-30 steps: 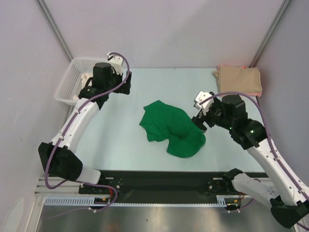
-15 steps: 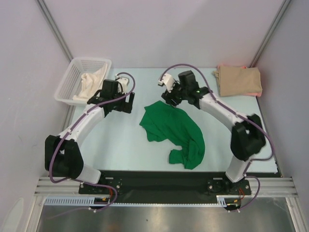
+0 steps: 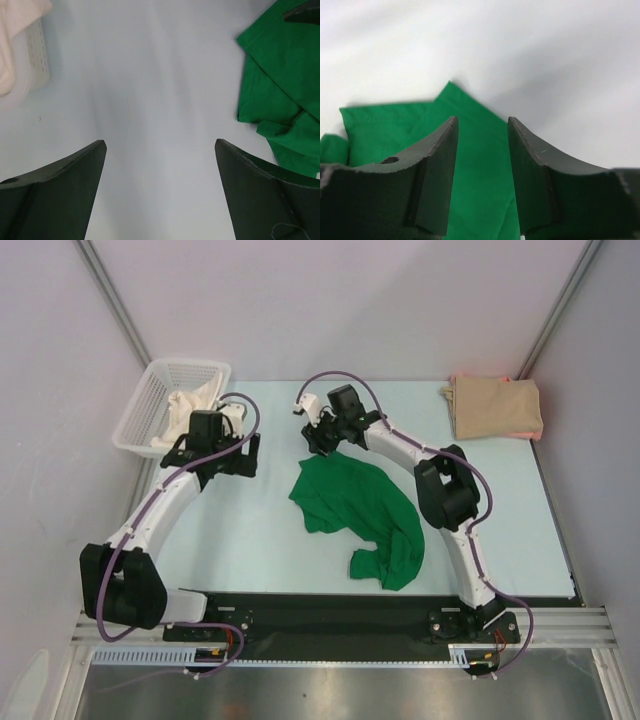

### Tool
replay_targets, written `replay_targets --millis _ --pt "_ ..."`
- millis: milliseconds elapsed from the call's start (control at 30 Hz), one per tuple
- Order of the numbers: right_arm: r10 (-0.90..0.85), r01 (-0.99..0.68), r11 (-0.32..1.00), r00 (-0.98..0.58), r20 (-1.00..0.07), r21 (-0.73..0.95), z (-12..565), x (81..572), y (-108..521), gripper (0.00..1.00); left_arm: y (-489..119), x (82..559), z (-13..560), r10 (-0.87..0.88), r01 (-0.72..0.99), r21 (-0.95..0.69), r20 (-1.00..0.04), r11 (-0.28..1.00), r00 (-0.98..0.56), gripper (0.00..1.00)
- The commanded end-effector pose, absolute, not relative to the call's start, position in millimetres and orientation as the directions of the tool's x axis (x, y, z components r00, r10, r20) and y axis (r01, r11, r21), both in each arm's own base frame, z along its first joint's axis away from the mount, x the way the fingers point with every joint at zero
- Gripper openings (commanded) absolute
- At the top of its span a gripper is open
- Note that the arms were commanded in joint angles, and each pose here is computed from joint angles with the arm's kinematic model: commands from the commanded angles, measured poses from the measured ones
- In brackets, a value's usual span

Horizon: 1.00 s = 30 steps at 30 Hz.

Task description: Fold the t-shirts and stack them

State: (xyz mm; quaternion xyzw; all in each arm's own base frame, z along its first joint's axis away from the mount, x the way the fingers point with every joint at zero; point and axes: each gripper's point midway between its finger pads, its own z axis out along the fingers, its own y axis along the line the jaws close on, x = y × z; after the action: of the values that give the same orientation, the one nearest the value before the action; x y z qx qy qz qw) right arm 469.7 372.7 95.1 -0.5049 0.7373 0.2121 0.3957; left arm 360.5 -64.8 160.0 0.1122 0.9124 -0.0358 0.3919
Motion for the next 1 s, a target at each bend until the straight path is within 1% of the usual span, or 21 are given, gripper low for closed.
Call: replay_targets --millis 0,133,300,533,833,933,967 --pt "-0.536 -0.926 0.369 -0.146 -0.832 -0.075 108.5 470.8 402.9 0.48 -66.7 354.1 172.1 0.193 0.260 0.030 -0.755 0.965 -0.626 0.96" --pt "-0.529 -0.930 0.360 -0.142 -0.837 -0.069 103.5 472.3 420.5 0.46 -65.7 347.7 167.5 0.199 0.264 0.031 -0.745 0.964 -0.636 0.96" --pt "-0.569 -0.942 0.330 -0.145 -0.810 -0.064 82.3 458.8 432.7 0.45 -65.8 340.2 166.7 0.196 0.268 0.024 -0.746 0.963 -0.637 0.96" --pt "-0.627 -0.949 0.308 -0.151 -0.764 -0.065 58.5 451.2 425.8 0.44 -67.2 336.4 166.2 0.178 0.264 0.009 -0.759 0.965 -0.626 0.97" --pt "-0.638 -0.945 0.310 -0.124 -0.760 -0.107 53.6 463.0 428.1 0.42 -65.8 337.1 172.6 0.174 0.256 0.013 -0.768 0.966 -0.616 0.97" --pt "-0.639 -0.944 0.313 -0.129 -0.759 -0.104 49.9 465.9 430.2 0.39 -65.0 338.5 174.3 0.170 0.253 0.013 -0.771 0.968 -0.614 0.97" --pt "-0.642 -0.944 0.314 -0.134 -0.755 -0.100 46.1 466.5 429.4 0.34 -65.1 338.6 173.7 0.169 0.252 0.011 -0.769 0.968 -0.616 0.97"
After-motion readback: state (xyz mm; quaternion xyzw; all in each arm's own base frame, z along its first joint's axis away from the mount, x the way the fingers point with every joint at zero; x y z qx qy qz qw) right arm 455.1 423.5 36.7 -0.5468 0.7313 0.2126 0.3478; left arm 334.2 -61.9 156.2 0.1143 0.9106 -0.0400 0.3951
